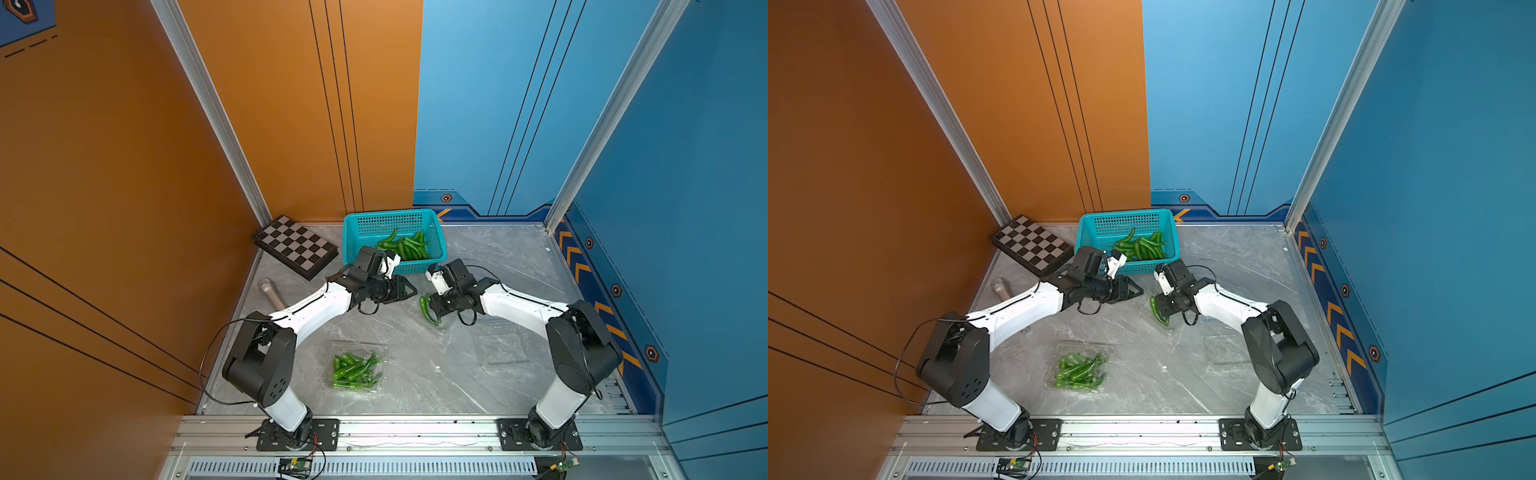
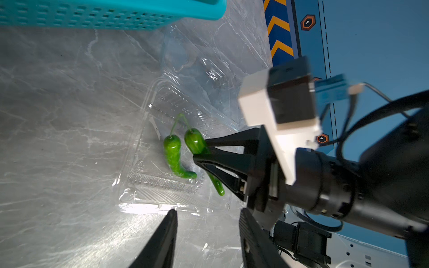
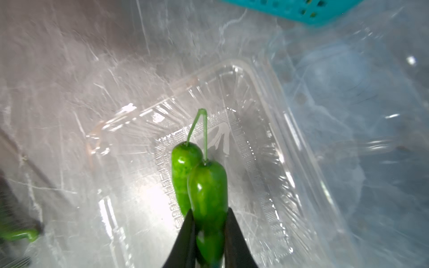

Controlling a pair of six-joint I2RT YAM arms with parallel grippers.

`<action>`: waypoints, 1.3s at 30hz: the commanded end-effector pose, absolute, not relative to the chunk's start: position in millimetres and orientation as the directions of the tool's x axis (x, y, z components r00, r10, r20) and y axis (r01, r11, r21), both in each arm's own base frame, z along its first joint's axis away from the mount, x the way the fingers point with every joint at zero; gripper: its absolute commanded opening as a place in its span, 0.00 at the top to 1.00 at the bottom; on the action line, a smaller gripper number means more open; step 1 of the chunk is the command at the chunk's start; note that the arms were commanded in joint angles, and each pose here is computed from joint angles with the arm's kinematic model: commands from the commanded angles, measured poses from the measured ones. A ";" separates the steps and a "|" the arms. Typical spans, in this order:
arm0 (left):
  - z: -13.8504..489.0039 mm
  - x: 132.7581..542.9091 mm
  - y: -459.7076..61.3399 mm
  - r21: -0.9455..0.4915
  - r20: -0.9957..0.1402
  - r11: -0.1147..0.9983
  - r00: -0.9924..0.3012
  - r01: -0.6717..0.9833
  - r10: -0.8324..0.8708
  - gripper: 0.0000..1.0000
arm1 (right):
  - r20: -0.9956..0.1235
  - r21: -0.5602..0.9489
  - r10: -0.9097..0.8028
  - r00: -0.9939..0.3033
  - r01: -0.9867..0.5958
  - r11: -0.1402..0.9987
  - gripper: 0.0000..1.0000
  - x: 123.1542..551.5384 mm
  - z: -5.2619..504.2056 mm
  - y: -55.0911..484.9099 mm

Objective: Take small green peppers out of containers
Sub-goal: Pick up the green pepper from the packing box, then place the green pepper in the basket.

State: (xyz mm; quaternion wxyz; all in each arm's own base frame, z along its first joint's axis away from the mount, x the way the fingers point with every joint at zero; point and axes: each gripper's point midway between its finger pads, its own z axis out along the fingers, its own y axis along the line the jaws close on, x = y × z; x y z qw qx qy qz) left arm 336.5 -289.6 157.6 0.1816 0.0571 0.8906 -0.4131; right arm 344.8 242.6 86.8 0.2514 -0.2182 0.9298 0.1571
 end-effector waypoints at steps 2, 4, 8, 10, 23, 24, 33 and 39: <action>171.6 328.5 -303.7 -0.716 -0.386 0.630 -0.922 0.301 0.001 0.55 | -0.575 0.186 -0.278 -0.770 -0.454 0.871 0.98 335.8 115.5 225.2; 177.4 327.4 -308.2 -0.720 -0.395 0.619 -0.919 0.315 0.008 0.55 | -0.601 0.186 -0.257 -0.757 -0.445 0.876 0.98 334.9 129.4 218.1; 191.8 325.3 -317.5 -0.726 -0.420 0.589 -0.907 0.355 0.028 0.55 | -0.664 0.175 -0.222 -0.714 -0.438 0.882 0.97 343.2 160.2 208.5; 198.1 328.0 -320.7 -0.724 -0.437 0.581 -0.899 0.372 0.031 0.53 | -0.695 0.164 -0.211 -0.687 -0.437 0.884 0.97 354.1 174.2 207.1; 236.0 420.0 -280.6 -0.705 -0.498 0.637 -0.857 0.311 -0.132 0.46 | -0.772 0.210 -0.100 -0.628 -0.401 0.891 0.93 519.9 225.0 245.7; 238.6 423.8 -275.2 -0.704 -0.499 0.643 -0.854 0.303 -0.144 0.46 | -0.770 0.213 -0.104 -0.629 -0.408 0.888 0.93 533.0 219.3 251.5; 229.4 426.3 -221.1 -0.667 -0.487 0.720 -0.843 0.191 -0.227 0.46 | -0.760 0.210 -0.112 -0.641 -0.405 0.890 0.75 598.5 160.8 275.4; 213.1 413.3 -187.1 -0.618 -0.471 0.781 -0.838 0.092 -0.274 0.45 | -0.763 0.215 -0.119 -0.635 -0.424 0.880 0.42 597.3 169.5 275.2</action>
